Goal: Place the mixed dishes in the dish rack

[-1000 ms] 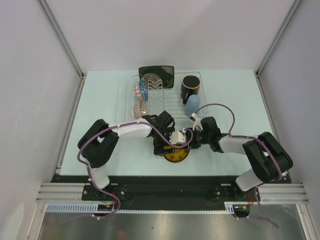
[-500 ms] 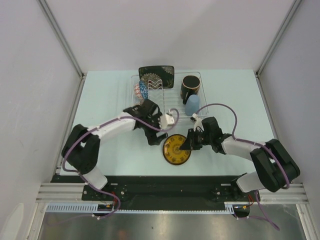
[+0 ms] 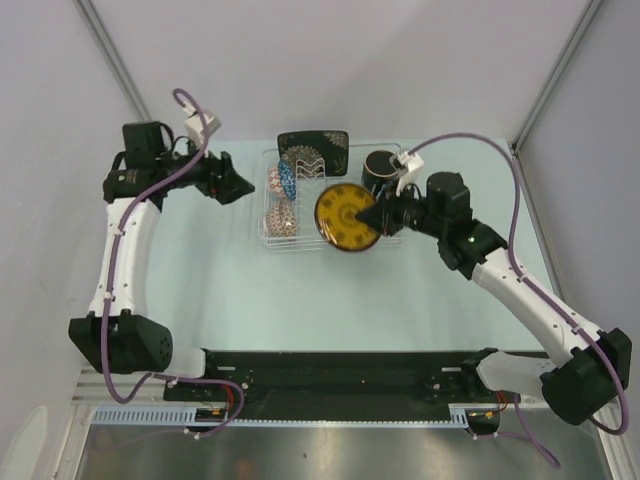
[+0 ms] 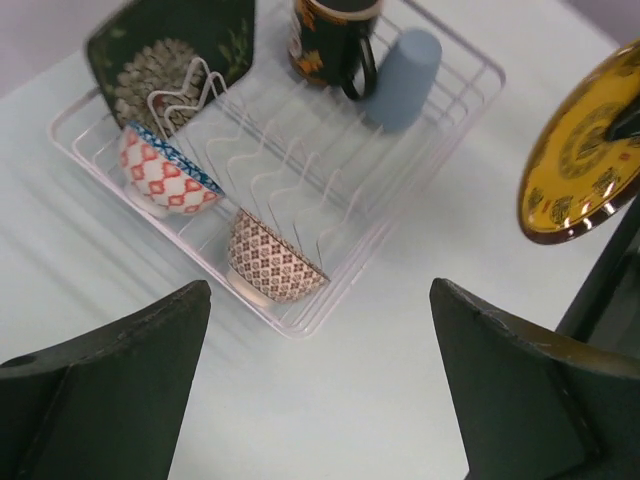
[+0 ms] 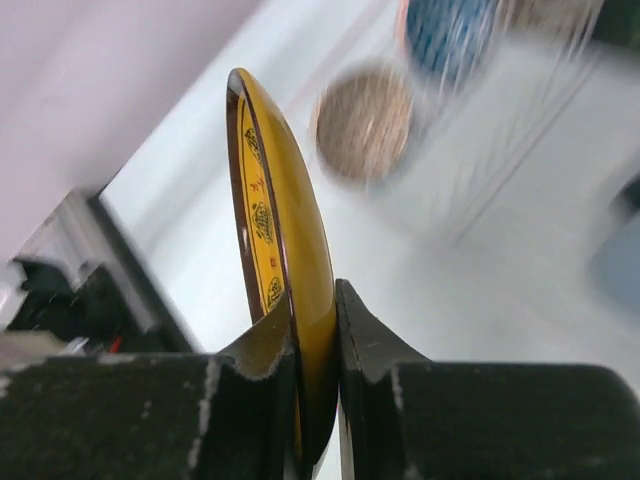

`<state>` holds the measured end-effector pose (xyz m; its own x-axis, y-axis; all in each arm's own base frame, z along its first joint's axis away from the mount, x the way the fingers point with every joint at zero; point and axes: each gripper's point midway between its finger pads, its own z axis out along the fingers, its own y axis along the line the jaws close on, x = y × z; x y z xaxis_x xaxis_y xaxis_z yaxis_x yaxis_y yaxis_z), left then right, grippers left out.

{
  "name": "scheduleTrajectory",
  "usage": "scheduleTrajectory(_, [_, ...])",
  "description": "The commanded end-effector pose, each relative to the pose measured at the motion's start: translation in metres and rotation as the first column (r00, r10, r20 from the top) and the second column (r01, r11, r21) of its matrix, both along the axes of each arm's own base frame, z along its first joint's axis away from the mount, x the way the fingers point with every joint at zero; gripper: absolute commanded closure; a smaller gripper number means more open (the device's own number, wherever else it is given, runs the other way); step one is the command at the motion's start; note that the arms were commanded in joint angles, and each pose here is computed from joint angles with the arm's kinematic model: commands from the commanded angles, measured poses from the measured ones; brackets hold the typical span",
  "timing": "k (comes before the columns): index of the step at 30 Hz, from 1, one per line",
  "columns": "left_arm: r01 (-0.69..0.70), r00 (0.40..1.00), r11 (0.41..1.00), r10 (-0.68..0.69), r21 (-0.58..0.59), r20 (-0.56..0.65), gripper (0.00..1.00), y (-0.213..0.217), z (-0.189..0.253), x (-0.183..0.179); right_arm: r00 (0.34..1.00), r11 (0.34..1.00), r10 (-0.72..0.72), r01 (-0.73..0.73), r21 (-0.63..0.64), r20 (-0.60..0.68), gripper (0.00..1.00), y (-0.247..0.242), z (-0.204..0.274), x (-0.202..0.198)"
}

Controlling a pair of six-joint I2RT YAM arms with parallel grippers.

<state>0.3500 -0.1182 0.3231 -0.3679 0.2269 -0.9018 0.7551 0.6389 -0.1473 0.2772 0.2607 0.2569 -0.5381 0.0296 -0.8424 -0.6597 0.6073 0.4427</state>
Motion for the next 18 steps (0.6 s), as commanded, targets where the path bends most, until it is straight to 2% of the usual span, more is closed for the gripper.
scheduleTrajectory(1, [-0.065, 0.990, 0.977, 0.038, -0.204, -0.133, 0.04, 0.019, -0.010, -0.001, 0.890, 0.993, -0.073, 0.107, -0.050, 0.450, 1.00, 0.008, 0.102, 0.046])
scheduleTrajectory(2, [-0.098, 0.984, 0.969, 0.061, -0.227, -0.166, 0.05, 0.027, -0.018, 0.001, 0.833, 0.976, -0.117, 0.196, -0.091, 0.541, 1.00, 0.003, 0.111, 0.060])
scheduleTrajectory(3, [-0.114, 0.976, 0.964, 0.064, -0.238, -0.210, 0.05, 0.029, -0.035, 0.000, 0.702, 0.962, -0.016, 0.205, -0.182, 0.712, 1.00, 0.017, 0.128, 0.061])
scheduleTrajectory(4, [-0.119, 0.976, 0.962, 0.067, -0.244, -0.209, 0.05, 0.032, -0.040, 0.002, 0.646, 0.940, 0.045, 0.231, -0.251, 0.762, 1.00, 0.029, 0.123, 0.072])
scheduleTrajectory(5, [-0.130, 0.971, 0.958, 0.070, -0.255, -0.229, 0.06, 0.033, -0.047, 0.003, 0.592, 0.905, 0.057, 0.309, -0.292, 0.804, 1.00, 0.027, 0.125, 0.082])
scheduleTrajectory(6, [-0.146, 0.961, 0.955, 0.075, -0.260, -0.265, 0.06, 0.034, -0.061, 0.001, 0.518, 0.894, 0.106, 0.325, -0.310, 0.849, 1.00, 0.042, 0.131, 0.082])
scheduleTrajectory(7, [-0.149, 0.963, 0.953, 0.078, -0.265, -0.258, 0.06, 0.036, -0.065, 0.002, 0.455, 0.856, 0.206, 0.345, -0.386, 0.866, 1.00, 0.052, 0.123, 0.092])
scheduleTrajectory(8, [-0.159, 0.956, 0.948, 0.079, -0.274, -0.282, 0.06, 0.035, -0.074, -0.001, 0.422, 0.834, 0.268, 0.348, -0.428, 0.866, 1.00, 0.060, 0.119, 0.095])
scheduleTrajectory(10, [-0.167, 0.961, 0.945, 0.091, -0.282, -0.262, 0.06, 0.039, -0.076, 0.001, 0.392, 0.758, 0.410, 0.357, -0.547, 0.824, 1.00, 0.074, 0.092, 0.107])
scheduleTrajectory(13, [-0.193, 0.957, 0.937, 0.115, -0.290, -0.267, 0.06, 0.044, -0.086, 0.002, 0.394, 0.669, 0.514, 0.372, -0.644, 0.762, 1.00, 0.078, 0.073, 0.119])
scheduleTrajectory(14, [-0.202, 0.953, 0.935, 0.118, -0.292, -0.280, 0.06, 0.045, -0.091, 0.002, 0.413, 0.641, 0.545, 0.354, -0.681, 0.729, 1.00, 0.082, 0.060, 0.123])
scheduleTrajectory(18, [-0.216, 0.949, 0.929, 0.127, -0.302, -0.290, 0.06, 0.051, -0.098, 0.004, 0.441, 0.605, 0.604, 0.288, -0.743, 0.663, 1.00, 0.086, 0.038, 0.123])
